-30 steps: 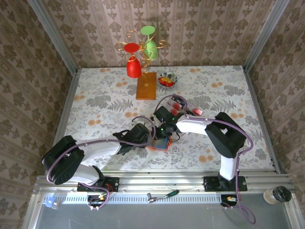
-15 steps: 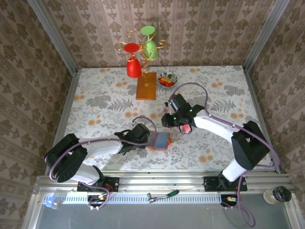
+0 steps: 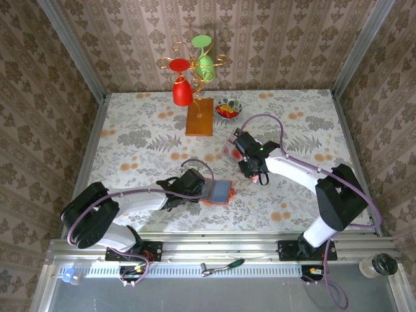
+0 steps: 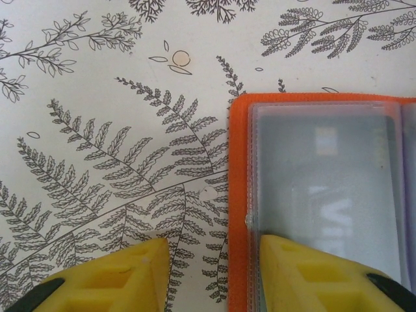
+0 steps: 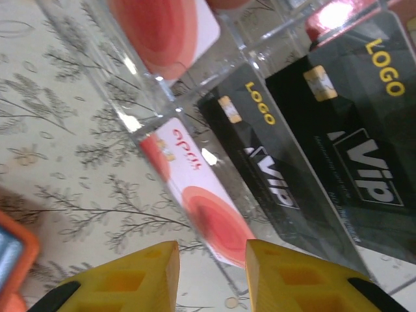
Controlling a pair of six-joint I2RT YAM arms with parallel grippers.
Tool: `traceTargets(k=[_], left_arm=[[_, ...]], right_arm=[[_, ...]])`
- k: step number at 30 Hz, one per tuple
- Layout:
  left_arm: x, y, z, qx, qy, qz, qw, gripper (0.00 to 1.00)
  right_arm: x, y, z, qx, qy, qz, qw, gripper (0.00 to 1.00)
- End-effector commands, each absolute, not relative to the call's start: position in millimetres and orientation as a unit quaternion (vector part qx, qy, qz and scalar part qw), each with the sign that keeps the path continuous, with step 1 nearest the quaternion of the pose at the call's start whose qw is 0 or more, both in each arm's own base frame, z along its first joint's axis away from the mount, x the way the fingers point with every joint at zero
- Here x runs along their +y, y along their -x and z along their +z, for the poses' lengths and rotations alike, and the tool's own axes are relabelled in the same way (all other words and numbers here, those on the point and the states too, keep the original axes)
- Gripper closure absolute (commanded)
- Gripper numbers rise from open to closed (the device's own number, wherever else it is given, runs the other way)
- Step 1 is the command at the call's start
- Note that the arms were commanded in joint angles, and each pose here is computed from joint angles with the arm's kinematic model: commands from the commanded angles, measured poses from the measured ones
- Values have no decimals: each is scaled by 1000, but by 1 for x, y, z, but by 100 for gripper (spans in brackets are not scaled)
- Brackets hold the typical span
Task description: Put the credit cards into the card holder
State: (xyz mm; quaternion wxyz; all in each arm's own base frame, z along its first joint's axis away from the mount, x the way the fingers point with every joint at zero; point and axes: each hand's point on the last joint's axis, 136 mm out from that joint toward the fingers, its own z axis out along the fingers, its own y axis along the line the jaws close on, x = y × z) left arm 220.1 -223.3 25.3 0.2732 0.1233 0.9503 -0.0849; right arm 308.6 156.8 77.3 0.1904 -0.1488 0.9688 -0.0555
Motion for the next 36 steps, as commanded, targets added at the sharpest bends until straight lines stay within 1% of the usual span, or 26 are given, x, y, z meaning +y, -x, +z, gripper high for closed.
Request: traceTargets(k=[1, 10, 13, 20, 25, 30, 31, 32, 33, 36], left_arm=[[-222, -219, 25, 951, -120, -79, 275, 58], [-222, -219, 27, 950, -118, -80, 276, 58], [-223, -219, 28, 950, -118, -81, 277, 58], [-223, -220, 29, 949, -118, -82, 279, 58], [-223, -220, 29, 949, -118, -82, 279, 58], [-223, -220, 30, 949, -118, -82, 281, 58], [-223, -220, 30, 949, -117, -81, 281, 58], [-223, -220, 30, 949, -117, -82, 281, 58], [-223, -220, 30, 949, -118, -82, 281, 58], [-223, -220, 30, 949, -119, -81, 281, 58]], right_arm=[[142, -315, 79, 962, 165, -109, 186, 66], [147, -317, 65, 964, 173, -108, 168, 67], [152, -315, 66, 966, 176, -92, 168, 70], [166, -307, 70, 967, 185, -41, 168, 81], [170, -306, 69, 967, 192, -30, 164, 83], [176, -305, 73, 967, 189, -11, 170, 83], [177, -304, 74, 967, 189, -6, 172, 82], [178, -305, 76, 967, 188, -1, 175, 76], [178, -305, 76, 966, 187, -1, 175, 72], [178, -308, 76, 966, 189, -8, 174, 71]])
